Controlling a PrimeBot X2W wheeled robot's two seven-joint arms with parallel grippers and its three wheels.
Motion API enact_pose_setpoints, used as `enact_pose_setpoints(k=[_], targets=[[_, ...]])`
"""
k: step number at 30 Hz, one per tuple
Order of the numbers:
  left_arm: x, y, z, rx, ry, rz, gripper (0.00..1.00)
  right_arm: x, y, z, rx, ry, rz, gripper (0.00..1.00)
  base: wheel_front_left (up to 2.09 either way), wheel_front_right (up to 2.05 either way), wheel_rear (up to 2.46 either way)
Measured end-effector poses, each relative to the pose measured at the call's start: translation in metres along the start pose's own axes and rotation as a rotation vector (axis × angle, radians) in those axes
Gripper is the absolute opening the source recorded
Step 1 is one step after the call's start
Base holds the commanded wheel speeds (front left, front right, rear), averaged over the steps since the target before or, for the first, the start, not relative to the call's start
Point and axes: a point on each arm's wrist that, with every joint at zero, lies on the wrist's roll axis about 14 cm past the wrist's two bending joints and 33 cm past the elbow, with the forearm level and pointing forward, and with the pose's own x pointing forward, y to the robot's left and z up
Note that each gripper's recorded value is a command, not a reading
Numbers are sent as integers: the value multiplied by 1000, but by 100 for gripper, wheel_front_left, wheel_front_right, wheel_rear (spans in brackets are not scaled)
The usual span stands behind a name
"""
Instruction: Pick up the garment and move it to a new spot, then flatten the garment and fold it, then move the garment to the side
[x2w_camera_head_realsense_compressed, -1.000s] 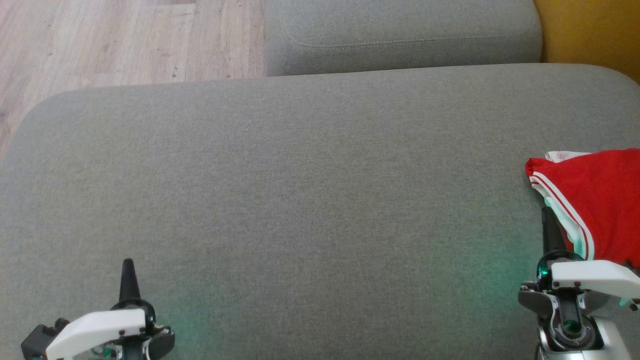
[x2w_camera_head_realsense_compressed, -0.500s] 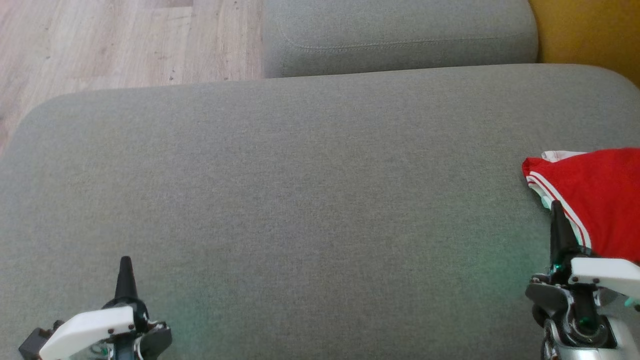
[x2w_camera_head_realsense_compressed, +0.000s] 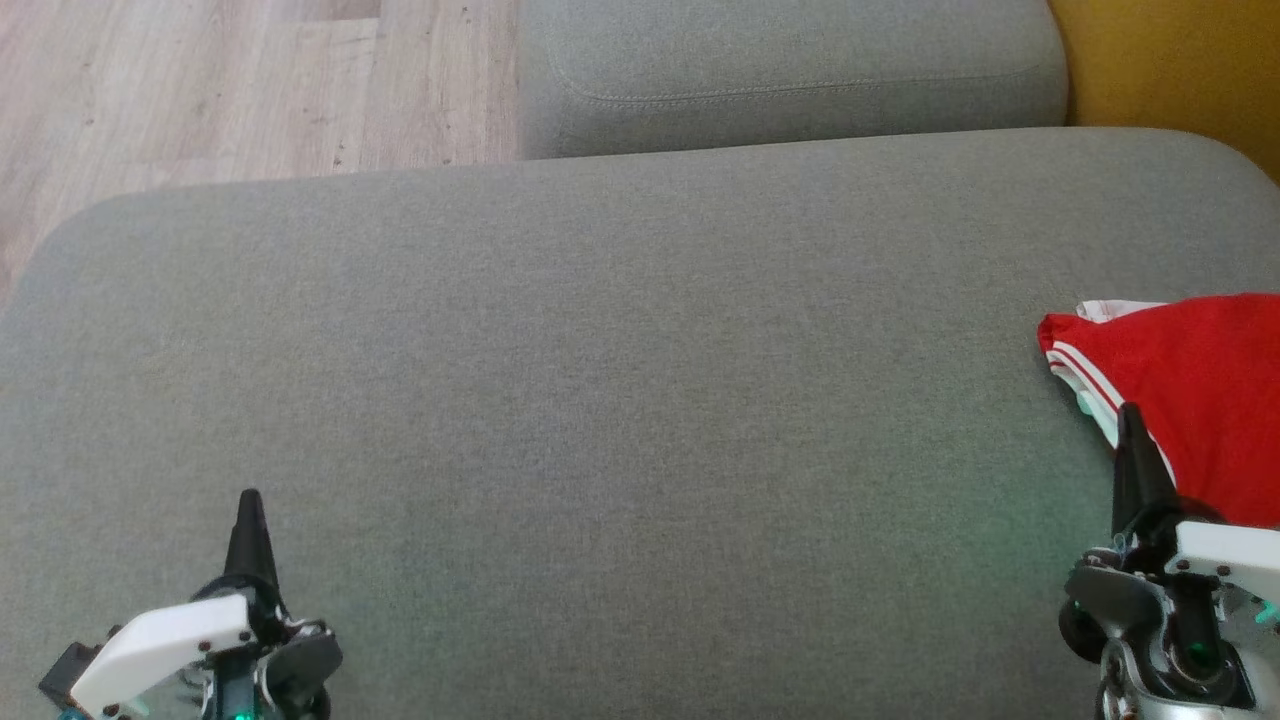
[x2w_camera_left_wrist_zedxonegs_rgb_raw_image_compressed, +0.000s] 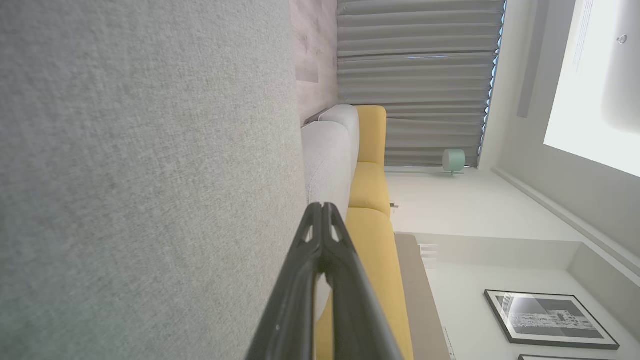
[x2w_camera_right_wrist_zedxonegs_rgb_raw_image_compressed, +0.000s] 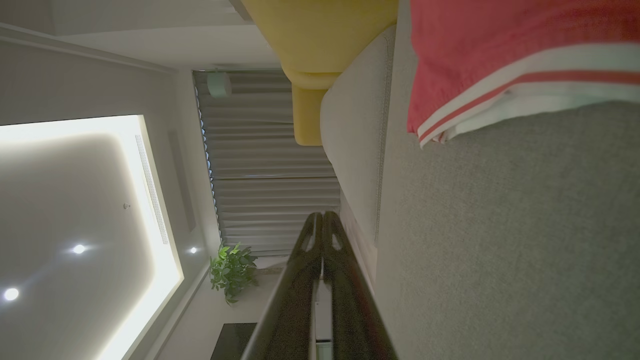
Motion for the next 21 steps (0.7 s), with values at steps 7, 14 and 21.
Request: enact_pose_setpoints(k=[7,14,21], targets=[[0,0,0,0,-1,0,0,0,0,0,0,0,1,0,0,0,0],[0,0,0,0,-1,0,0,0,0,0,0,0,1,0,0,0,0],[0,0,0,0,-1,0,0,0,0,0,0,0,1,0,0,0,0]])
